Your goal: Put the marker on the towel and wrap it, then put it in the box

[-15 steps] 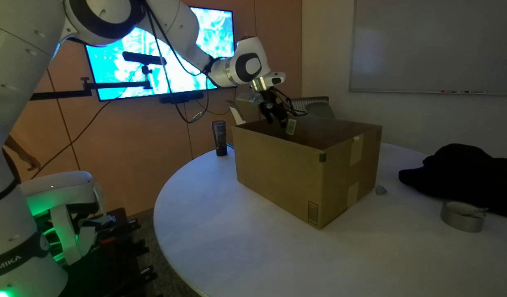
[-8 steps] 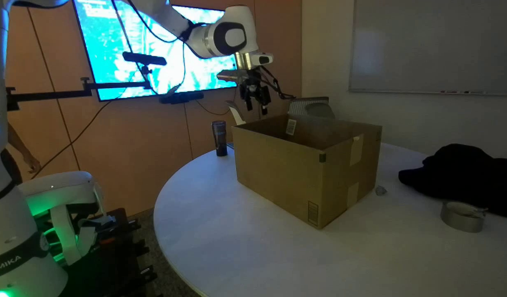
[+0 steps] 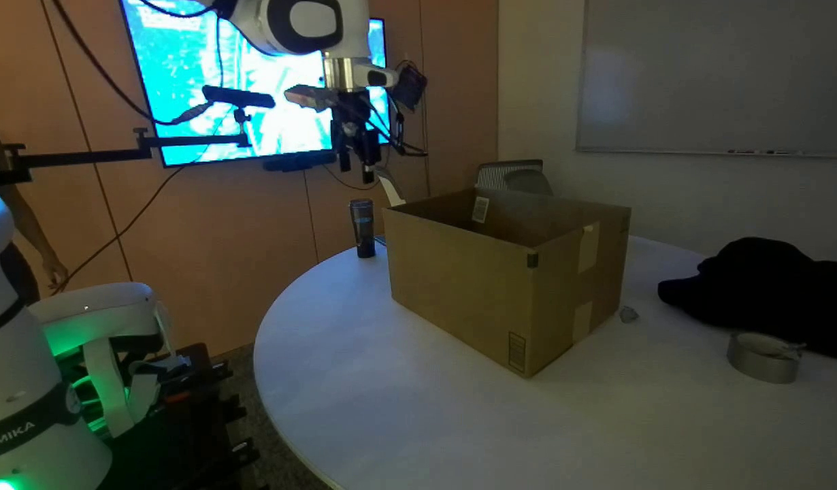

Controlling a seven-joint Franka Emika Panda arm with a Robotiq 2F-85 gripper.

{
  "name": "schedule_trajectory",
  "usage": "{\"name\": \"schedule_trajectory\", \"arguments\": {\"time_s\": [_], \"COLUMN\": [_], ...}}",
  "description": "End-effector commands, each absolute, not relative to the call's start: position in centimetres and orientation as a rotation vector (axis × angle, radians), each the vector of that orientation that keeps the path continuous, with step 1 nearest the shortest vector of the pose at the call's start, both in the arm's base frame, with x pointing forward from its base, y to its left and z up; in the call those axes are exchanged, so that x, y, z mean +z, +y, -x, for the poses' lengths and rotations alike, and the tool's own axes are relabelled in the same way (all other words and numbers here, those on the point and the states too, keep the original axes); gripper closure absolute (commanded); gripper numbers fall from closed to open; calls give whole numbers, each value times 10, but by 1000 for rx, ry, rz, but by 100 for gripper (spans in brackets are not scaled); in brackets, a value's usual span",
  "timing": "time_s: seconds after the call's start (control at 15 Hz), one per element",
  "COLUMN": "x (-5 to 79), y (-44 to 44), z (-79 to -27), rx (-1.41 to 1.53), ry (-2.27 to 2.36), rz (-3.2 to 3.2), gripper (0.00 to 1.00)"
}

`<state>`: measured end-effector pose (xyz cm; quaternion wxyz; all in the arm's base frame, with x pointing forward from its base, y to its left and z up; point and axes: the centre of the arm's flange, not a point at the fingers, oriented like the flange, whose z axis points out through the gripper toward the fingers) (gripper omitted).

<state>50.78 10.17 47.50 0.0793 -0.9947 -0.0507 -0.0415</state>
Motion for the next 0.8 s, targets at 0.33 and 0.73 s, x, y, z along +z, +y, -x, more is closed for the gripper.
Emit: {"name": "schedule_trajectory", "arguments": {"time_s": [0.33,0.73], "x": [450,441], "y": [97,96], "z": [-318,-366], "rx": [-11,36], "ry": [-137,-141], "rz": [2925,2946], "gripper": [0,0]}}
